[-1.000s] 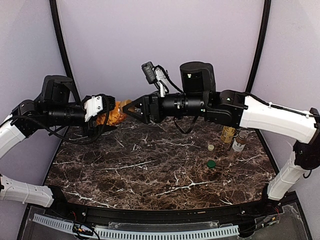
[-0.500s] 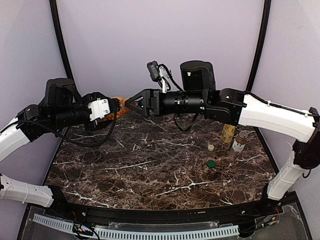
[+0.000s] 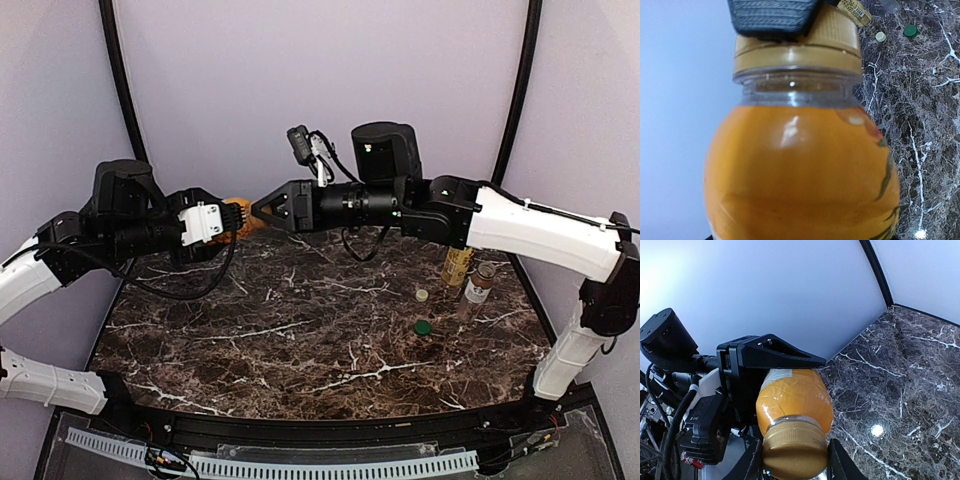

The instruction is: Unscrew the bottle caps

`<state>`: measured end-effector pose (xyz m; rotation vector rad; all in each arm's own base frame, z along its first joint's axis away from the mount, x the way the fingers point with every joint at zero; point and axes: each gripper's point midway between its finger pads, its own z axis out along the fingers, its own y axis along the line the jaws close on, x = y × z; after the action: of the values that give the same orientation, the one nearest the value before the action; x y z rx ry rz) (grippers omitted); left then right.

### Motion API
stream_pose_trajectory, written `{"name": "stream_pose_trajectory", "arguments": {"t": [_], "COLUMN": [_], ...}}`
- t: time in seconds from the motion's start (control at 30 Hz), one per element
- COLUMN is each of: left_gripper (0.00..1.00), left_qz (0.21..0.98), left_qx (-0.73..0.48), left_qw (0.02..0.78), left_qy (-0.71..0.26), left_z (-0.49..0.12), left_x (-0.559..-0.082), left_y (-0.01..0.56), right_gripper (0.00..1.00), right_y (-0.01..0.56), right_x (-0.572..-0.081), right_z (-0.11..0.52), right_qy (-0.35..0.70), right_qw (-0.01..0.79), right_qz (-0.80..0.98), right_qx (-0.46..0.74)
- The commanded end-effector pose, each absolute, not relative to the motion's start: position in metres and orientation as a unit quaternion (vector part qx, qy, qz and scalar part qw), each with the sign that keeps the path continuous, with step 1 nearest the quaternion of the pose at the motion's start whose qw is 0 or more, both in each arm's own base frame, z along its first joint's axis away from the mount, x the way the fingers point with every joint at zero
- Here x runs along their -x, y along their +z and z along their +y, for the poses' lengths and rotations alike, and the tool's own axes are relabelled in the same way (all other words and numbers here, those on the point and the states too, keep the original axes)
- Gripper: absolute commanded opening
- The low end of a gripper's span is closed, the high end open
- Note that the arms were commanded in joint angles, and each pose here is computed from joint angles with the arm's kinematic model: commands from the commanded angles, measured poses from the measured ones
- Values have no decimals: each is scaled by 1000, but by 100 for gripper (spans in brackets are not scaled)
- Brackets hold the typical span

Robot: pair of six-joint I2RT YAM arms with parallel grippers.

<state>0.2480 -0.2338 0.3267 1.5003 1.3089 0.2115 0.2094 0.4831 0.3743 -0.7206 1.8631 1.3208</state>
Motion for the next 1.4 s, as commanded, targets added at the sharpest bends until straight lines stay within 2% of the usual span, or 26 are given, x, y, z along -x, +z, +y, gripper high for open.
{"name": "stream_pose_trajectory", "arguments": {"t": [0.0, 0.1, 0.23, 0.43, 0.7, 1.0, 1.03, 1.1, 1.13, 1.2, 1.27, 1.3, 1.37], "left_gripper": [30, 28, 26, 23, 20, 20, 20, 20, 20, 21, 21, 21, 21], "left_qz": [546, 553, 550, 543, 548, 552, 552, 557, 564, 575, 583, 572, 569], "left_qx": [-623, -617, -646, -686, -690, -685, -683, -676, -670, -652, -626, -618, -592], "left_qw": [553, 555, 529, 458, 431, 434, 436, 446, 454, 480, 516, 538, 570], "left_qy": [88, 78, -2, -153, -197, -197, -195, -184, -165, -121, -58, -34, 26], "left_z": [-234, -234, -245, -258, -261, -261, -261, -260, -258, -254, -246, -246, -237], "left_x": [-246, -245, -218, -162, -148, -149, -150, -156, -164, -182, -206, -215, -235], "left_y": [334, 335, 329, 322, 318, 317, 317, 316, 315, 317, 323, 329, 341], "right_gripper": [18, 0, 0, 0, 0, 0, 2, 18, 28, 57, 74, 81, 87], "right_y": [378, 380, 386, 367, 357, 372, 372, 377, 380, 389, 403, 408, 417], "right_x": [-211, -201, -164, -105, -135, -147, -148, -155, -156, -162, -168, -173, -183], "right_z": [486, 487, 490, 488, 491, 488, 488, 485, 484, 480, 476, 474, 468], "right_qy": [526, 533, 531, 431, 254, 236, 241, 245, 256, 293, 348, 379, 443], "right_qw": [362, 358, 359, 412, 502, 536, 537, 542, 542, 540, 532, 521, 492], "right_qz": [714, 694, 631, 511, 503, 515, 520, 543, 555, 584, 612, 630, 659], "right_qx": [288, 325, 438, 619, 656, 626, 619, 592, 577, 530, 471, 433, 357]}}
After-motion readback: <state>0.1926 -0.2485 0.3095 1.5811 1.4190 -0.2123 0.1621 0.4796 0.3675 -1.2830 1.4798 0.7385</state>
